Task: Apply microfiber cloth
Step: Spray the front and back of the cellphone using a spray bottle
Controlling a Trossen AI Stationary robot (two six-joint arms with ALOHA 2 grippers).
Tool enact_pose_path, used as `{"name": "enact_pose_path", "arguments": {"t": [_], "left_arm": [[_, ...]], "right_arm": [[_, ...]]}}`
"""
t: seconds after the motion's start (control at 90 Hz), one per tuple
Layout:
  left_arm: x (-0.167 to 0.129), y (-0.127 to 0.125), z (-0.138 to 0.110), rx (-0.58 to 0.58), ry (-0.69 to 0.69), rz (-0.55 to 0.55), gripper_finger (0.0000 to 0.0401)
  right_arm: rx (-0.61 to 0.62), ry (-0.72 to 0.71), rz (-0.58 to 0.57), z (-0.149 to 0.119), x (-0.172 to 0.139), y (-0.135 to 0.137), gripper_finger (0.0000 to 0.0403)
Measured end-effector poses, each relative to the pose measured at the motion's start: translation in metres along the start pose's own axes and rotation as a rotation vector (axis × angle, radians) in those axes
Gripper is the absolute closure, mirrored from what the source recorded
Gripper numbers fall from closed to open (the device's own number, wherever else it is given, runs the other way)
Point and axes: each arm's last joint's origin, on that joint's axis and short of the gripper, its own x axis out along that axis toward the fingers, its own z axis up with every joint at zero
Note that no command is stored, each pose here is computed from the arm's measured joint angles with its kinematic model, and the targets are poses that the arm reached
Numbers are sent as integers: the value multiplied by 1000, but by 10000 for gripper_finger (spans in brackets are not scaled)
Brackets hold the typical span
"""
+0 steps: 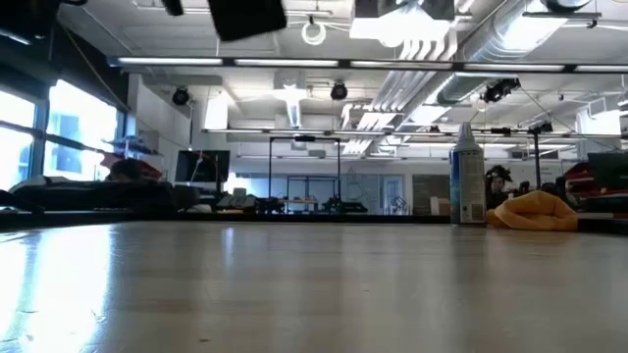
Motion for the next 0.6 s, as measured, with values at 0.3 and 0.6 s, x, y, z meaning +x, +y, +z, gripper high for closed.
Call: {"name": "enact_pose_path", "arguments": {"t": [0.3,0.6], "left_arm": [[-27,18,-24,-41,193,182,391],[-30,26,-37,-53,224,229,385]], "right_arm": [[113,18,-499,-2,-70,-35,231],[497,90,-985,-29,-100,-122,201]]}}
